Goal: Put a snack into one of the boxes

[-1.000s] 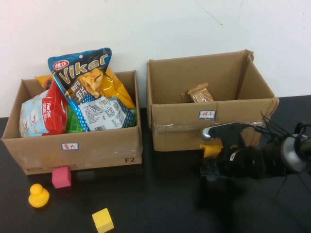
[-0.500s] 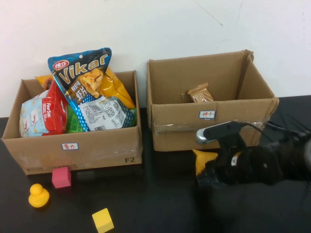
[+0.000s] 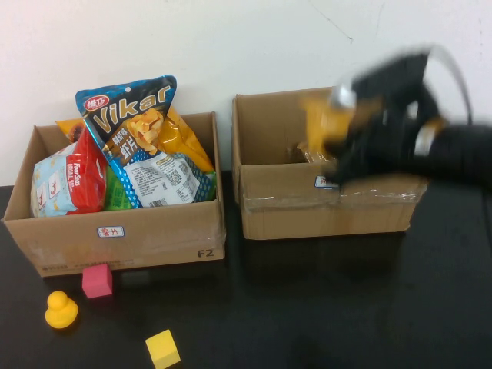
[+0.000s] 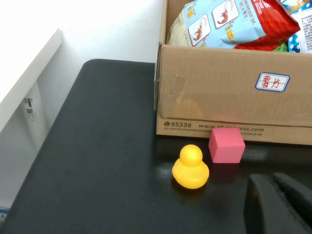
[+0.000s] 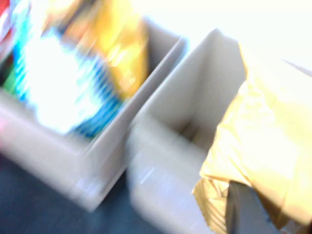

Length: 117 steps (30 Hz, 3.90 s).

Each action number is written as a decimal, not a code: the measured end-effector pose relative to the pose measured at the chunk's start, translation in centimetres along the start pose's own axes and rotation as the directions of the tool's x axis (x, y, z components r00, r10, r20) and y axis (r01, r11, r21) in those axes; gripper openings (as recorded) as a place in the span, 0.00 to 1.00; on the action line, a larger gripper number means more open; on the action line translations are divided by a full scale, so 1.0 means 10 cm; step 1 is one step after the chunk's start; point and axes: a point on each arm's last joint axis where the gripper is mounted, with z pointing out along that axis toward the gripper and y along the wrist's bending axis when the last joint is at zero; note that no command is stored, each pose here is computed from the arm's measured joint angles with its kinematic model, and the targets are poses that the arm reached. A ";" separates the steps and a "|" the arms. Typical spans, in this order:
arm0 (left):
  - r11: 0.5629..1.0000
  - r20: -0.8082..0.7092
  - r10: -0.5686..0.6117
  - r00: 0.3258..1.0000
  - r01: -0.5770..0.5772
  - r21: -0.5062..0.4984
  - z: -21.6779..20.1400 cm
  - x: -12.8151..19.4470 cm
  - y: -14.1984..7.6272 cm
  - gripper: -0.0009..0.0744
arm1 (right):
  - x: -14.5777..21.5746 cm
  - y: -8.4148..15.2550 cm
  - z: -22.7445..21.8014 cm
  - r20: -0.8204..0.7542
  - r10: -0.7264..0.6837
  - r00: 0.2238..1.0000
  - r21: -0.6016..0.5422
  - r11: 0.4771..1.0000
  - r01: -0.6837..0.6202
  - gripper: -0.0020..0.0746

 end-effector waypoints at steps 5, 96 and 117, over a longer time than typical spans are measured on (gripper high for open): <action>1.000 0.000 0.000 1.000 0.000 0.000 0.00 0.00 0.00 0.01 | -0.36 -0.42 0.29 0.025 -0.007 1.000 0.077 0.997 0.005 0.28; 1.000 0.000 0.000 1.000 0.000 0.000 0.00 0.00 0.00 0.01 | 2.57 0.03 -2.16 0.154 0.156 0.976 0.465 0.860 -0.211 0.02; 1.000 0.000 0.000 1.000 0.000 0.000 0.00 0.00 0.00 0.01 | 2.57 0.04 -2.16 0.156 0.152 0.976 0.452 0.867 -0.207 0.02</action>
